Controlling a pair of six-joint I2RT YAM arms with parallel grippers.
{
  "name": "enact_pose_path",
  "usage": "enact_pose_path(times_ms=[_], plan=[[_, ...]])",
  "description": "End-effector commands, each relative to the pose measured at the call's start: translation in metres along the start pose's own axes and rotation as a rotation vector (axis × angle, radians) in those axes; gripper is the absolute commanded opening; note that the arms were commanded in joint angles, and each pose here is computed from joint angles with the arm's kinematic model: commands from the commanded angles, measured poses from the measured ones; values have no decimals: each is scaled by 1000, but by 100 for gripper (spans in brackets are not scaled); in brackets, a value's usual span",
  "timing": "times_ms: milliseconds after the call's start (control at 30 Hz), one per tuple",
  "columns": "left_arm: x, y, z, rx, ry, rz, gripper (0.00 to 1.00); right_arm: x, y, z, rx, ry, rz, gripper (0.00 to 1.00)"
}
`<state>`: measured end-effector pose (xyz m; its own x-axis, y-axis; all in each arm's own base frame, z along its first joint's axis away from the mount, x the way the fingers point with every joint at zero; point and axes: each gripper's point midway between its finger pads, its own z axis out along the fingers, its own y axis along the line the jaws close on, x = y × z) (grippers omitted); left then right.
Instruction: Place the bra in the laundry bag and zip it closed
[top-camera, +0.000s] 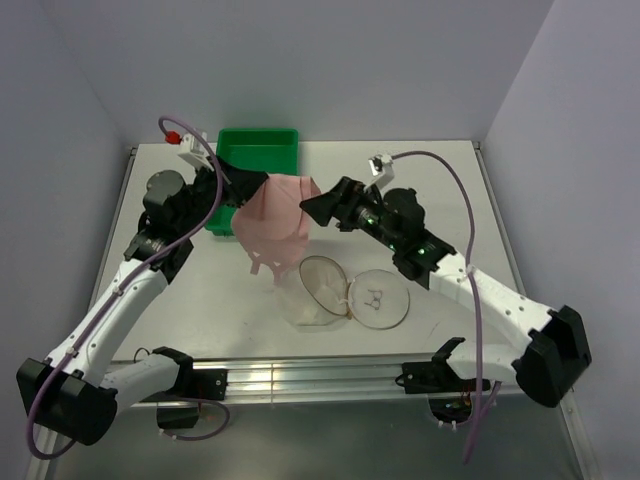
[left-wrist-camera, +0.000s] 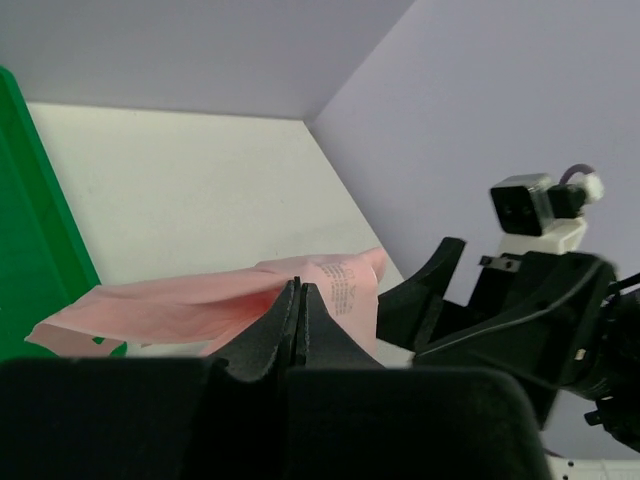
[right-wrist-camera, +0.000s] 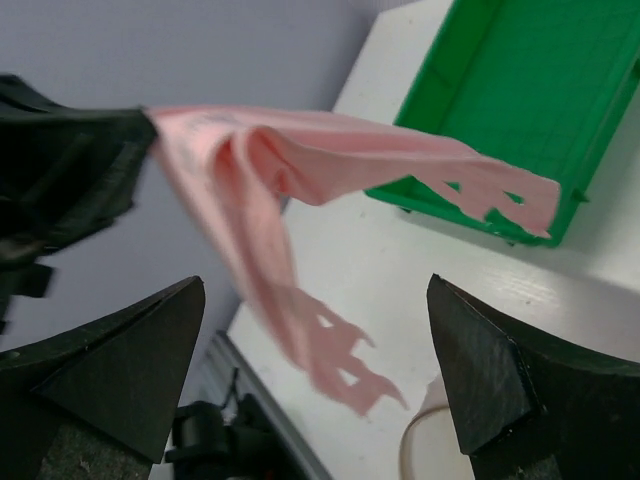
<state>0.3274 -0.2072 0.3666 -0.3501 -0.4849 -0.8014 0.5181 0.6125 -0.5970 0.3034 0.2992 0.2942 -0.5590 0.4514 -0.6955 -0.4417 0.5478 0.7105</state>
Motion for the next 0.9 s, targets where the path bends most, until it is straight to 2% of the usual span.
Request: enact_pose_path(times_ms=[0, 267, 367, 400, 467, 500, 567, 700, 733, 800, 833, 867], plan=[[-4, -9, -4, 21, -59, -3, 0, -40, 38, -30, -143, -187, 144, 100], [11, -28, -7, 90, -49, -24, 0, -15, 44, -27, -177, -83, 127, 100], [3, -34, -11, 101, -68, -7, 0, -17, 46, -32, -176, -83, 4, 95], [4, -33, -11, 92, -57, -4, 0, -27, 52, -35, -182, -100, -110, 95], [-1, -39, -15, 99, -63, 12, 0, -24, 46, -42, -136, -45, -242, 95], [-2, -40, -16, 101, -63, 15, 0, -36, 53, -46, -143, -62, -372, 96], [-6, -44, -21, 106, -68, 29, 0, -36, 45, -54, -104, -14, -525, 96], [-3, -45, -23, 106, -46, 42, 0, -62, 66, -68, -138, -66, -711, 97], [-2, -45, -24, 108, -39, 41, 0, -52, 67, -66, -168, -2, -730, 98], [-2, -51, -26, 133, -29, 43, 0, -58, 88, -69, -235, 30, -798, 98], [-1, -53, -26, 141, -24, 43, 0, -43, 83, -62, -260, 114, -794, 98], [-2, -56, -27, 152, -23, 43, 0, -41, 85, -60, -269, 131, -805, 98]])
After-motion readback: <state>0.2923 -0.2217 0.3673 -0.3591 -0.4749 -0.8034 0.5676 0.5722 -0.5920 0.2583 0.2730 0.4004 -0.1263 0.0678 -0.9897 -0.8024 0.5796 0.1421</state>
